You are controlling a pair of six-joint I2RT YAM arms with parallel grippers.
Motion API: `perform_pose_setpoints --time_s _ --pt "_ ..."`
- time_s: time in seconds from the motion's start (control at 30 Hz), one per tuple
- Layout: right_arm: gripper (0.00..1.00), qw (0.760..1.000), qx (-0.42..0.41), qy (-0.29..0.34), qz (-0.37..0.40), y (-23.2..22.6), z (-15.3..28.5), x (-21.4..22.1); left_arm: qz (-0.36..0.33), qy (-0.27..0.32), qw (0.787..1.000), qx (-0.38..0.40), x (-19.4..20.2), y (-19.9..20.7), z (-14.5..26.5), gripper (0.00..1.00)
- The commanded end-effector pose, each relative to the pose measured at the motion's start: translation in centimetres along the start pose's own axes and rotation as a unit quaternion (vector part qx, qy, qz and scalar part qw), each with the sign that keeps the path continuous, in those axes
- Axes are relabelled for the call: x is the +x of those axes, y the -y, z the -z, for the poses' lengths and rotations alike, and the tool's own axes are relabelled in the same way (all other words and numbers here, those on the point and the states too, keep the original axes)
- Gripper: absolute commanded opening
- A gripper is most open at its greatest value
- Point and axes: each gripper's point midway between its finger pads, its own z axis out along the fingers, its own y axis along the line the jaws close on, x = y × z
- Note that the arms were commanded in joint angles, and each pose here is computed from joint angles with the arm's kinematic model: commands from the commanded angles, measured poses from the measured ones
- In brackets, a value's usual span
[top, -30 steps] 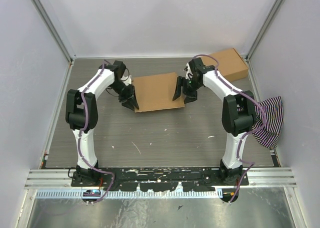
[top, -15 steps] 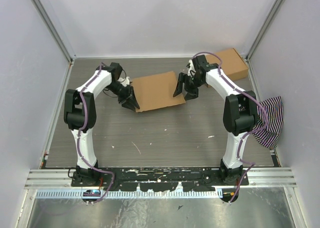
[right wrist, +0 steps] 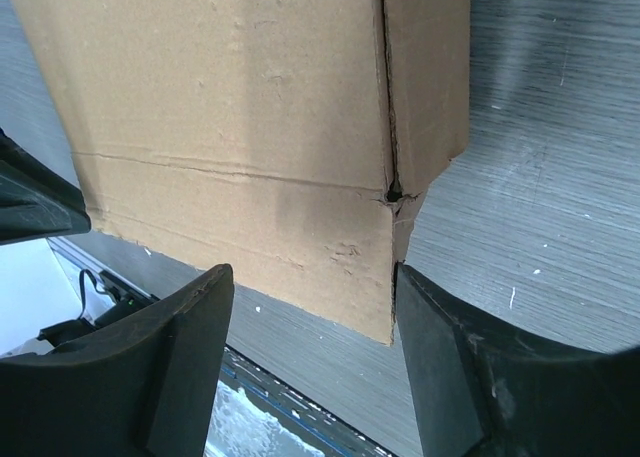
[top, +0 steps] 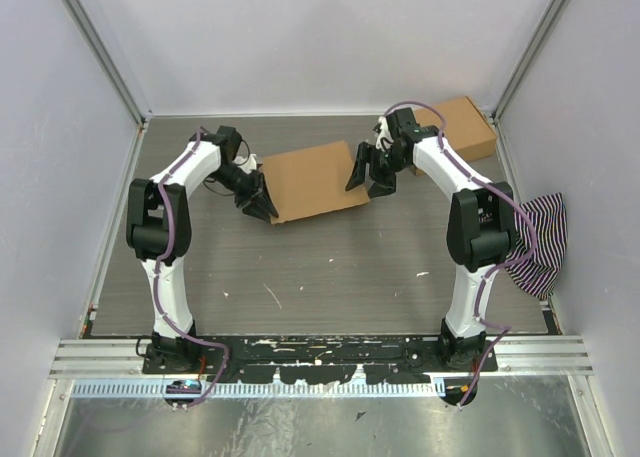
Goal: Fold the paper box
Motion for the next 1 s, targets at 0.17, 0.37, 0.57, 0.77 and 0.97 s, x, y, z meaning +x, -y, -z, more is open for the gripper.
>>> perform_pose_setpoints --time_s 0.17,0.37,0.57,0.77,0.97 --pt "0.68 0.995 -0.093 -0.033 0.012 -4.6 0.0 2.0 -0.023 -0.007 0.996 0.083 0.1 3.8 0.1 0.31" --pt "0.68 0.995 -0.097 -0.031 0.014 -4.9 0.1 1.7 -0.028 -0.003 0.995 0.1 0.2 5.3 1.3 0.31" --pt "0.68 0.995 -0.092 -0.032 0.014 -4.6 -0.2 1.8 -0.026 0.004 0.998 0.06 -0.2 3.5 0.5 0.31" --pt "0.68 0.997 -0.072 -0.035 0.016 -3.4 -1.1 2.1 -0.019 0.016 1.0 0.003 -1.2 0.7 -0.8 0.29" --pt "0.67 0.998 -0.043 -0.034 0.019 -1.9 -2.4 2.2 -0.031 0.049 0.997 -0.052 -2.8 -0.9 -0.8 0.29"
